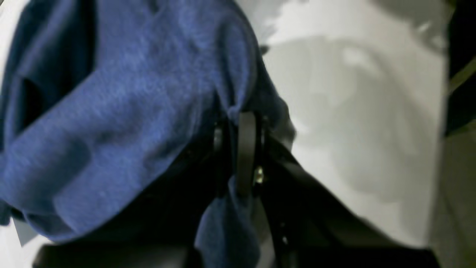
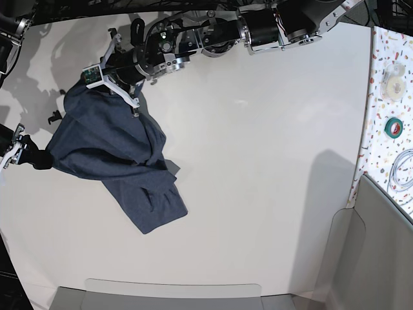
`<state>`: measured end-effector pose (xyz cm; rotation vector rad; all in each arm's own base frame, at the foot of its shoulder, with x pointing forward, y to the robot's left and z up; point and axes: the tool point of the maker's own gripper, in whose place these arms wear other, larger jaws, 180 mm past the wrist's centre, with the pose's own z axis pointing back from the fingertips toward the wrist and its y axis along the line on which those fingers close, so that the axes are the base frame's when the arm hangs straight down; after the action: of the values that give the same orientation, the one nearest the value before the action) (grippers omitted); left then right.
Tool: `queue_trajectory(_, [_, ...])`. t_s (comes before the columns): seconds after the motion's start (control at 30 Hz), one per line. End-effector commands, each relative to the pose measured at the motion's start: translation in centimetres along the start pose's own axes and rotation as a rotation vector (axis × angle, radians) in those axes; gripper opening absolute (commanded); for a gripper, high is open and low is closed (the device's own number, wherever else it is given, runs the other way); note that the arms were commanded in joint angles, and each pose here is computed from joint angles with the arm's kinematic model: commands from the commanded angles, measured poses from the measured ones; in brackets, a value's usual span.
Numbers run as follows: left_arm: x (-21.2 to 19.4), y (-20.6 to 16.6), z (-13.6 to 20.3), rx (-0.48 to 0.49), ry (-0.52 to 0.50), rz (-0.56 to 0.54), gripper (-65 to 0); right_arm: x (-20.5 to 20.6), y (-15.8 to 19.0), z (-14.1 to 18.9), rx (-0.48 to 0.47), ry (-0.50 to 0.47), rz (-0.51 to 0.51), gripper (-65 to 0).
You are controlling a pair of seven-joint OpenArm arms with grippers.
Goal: Layout the t-shirt on the table in an organized manner, then fold the t-shirt properly
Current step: 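Pull the grippers apart, stretching the shirt across the table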
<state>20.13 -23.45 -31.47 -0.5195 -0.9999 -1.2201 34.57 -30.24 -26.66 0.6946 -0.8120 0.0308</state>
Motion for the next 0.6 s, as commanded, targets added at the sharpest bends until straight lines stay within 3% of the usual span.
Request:
queue_trajectory(0.0, [2.8,0.0,0.4,0.000,-0.082,-0.001,-64.2,2.5,0.0,1.8,-0.021,-0.065,0.052,-65.0])
queue_trajectory(0.07, [3.1,-1.1,0.8,-0.018,-0.089,0.025,-57.8,2.2,-1.2,2.7,-0.071,-0.064,0.046,-65.0])
queue_trajectory(0.23, [2.4,-2.1,1.7,-0.035,-0.030,0.059,-33.6,1.3,-4.3,4.6,-0.230,-0.036,0.038,-65.0])
queue_trajectory(0.27, [2.2,-2.2,1.7,-0.037,-0.017,0.060,-31.6,1.1,-4.8,4.9,-0.259,-0.026,0.038,-65.0])
queue_trajectory(0.57, [1.3,-1.7,2.2,-0.023,0.051,0.066,-40.2,-0.6,-8.0,6.6,-0.433,0.032,0.017,-65.0])
